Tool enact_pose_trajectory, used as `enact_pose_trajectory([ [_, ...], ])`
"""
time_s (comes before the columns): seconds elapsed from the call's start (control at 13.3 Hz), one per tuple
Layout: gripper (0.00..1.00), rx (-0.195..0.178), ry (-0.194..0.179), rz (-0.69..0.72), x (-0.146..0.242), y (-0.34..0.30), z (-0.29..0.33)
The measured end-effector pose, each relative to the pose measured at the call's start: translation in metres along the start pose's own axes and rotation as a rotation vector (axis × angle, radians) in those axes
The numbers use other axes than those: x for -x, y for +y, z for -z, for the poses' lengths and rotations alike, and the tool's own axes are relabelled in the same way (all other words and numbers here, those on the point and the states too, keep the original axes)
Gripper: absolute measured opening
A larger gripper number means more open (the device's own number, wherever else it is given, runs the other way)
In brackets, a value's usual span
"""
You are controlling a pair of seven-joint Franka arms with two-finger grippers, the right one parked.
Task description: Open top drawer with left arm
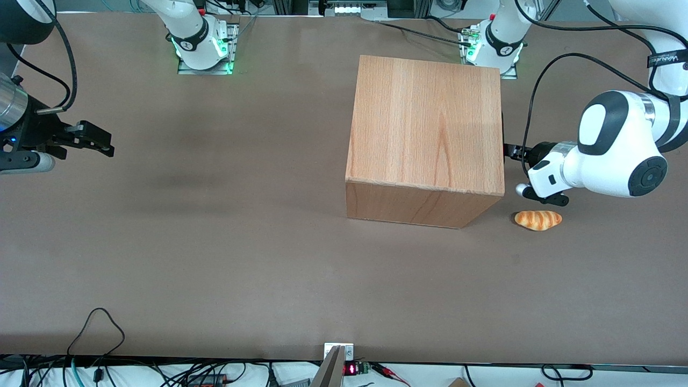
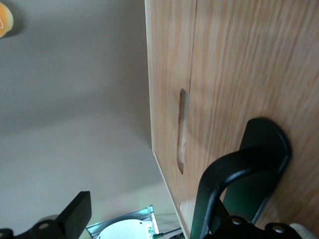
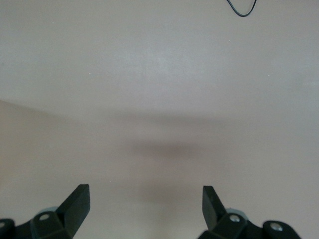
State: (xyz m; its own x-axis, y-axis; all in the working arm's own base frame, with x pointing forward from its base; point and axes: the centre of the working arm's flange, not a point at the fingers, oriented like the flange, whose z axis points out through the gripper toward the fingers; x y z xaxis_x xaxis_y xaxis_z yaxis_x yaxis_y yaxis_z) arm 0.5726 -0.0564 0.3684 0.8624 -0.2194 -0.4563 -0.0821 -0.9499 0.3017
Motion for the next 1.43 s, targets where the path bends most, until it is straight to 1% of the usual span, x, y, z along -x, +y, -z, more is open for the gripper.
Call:
enact_pose_trajectory([
  [0.15, 1.00, -0.002, 0.015, -0.007, -0.002, -0.001, 0.001],
  [0.45, 1.00, -0.003, 0.020, -0.015, -0.002, -0.002, 0.002],
  [0.68, 1.00, -0.001, 0.037, -0.015, -0.001, -0.012, 0.006],
  [0.83, 1.00, 0.005, 0.056, -0.003, 0.001, -0.030, 0.012],
  [0.98, 1.00, 0.020, 0.071, 0.022, 0.006, -0.053, 0.018],
  [1.43, 1.00, 0.039, 0.106, 0.105, 0.023, -0.113, 0.033],
])
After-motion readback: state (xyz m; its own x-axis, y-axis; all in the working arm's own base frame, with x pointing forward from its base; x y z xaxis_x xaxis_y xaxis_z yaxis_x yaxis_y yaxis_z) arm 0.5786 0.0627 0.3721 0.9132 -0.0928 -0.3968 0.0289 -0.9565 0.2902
